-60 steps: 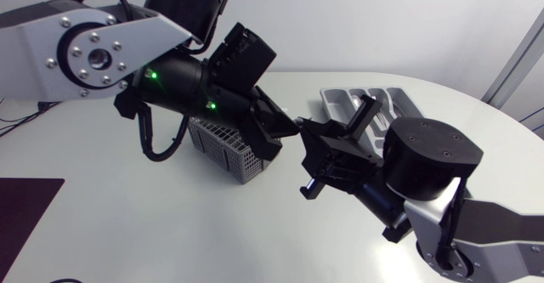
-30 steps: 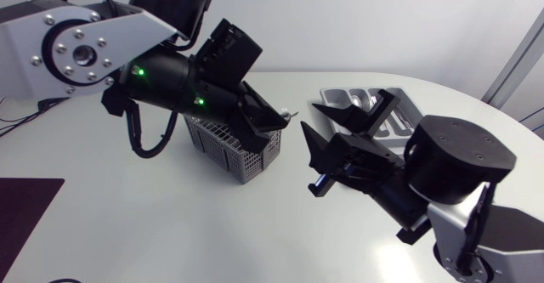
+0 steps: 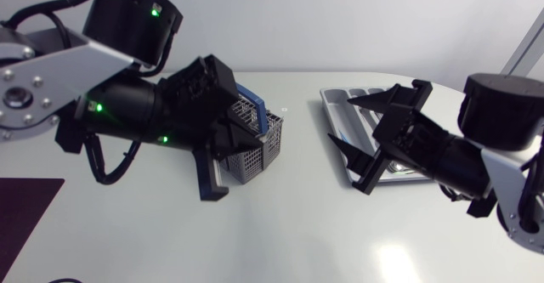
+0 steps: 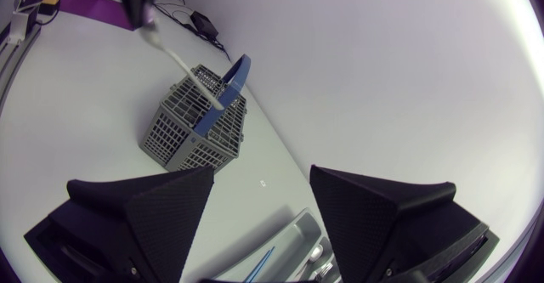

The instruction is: Unload the cutlery basket into the drawer organizer.

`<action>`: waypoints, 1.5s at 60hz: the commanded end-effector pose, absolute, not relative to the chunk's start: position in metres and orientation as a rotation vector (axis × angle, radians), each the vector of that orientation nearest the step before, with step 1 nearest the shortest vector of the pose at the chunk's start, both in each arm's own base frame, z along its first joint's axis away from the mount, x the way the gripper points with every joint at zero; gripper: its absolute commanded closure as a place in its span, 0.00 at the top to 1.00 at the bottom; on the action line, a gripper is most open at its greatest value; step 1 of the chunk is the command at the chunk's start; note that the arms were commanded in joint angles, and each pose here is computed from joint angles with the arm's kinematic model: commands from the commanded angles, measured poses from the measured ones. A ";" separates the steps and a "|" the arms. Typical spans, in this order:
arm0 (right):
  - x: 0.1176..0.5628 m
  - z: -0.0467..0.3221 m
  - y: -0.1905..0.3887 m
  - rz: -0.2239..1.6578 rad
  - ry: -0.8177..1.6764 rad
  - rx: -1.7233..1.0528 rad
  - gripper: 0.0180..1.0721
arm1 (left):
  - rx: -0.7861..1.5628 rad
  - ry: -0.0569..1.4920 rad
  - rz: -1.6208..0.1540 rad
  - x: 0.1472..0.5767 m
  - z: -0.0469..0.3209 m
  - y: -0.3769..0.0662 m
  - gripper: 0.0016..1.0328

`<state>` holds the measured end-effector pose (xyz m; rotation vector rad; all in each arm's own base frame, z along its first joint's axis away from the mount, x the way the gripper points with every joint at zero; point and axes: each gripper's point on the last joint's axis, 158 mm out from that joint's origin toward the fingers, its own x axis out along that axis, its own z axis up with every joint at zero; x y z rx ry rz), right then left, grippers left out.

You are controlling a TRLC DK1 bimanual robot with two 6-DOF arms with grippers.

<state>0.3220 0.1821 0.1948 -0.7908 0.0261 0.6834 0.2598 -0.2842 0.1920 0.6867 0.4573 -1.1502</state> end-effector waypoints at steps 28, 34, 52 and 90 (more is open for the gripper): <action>0.262 0.172 0.225 0.968 0.022 -0.908 0.70 | 0.908 0.305 -1.475 0.225 0.177 -0.283 0.03; 0.251 0.165 0.235 0.999 0.010 -0.939 0.63 | 0.918 0.312 -1.523 0.222 0.176 -0.285 0.03; 0.234 0.152 0.256 1.080 0.006 -0.998 0.51 | 0.978 0.284 -1.599 0.219 0.172 -0.293 0.03; 0.247 0.141 0.272 1.096 -0.028 -1.056 0.28 | 1.002 0.315 -1.662 0.216 0.170 -0.303 0.03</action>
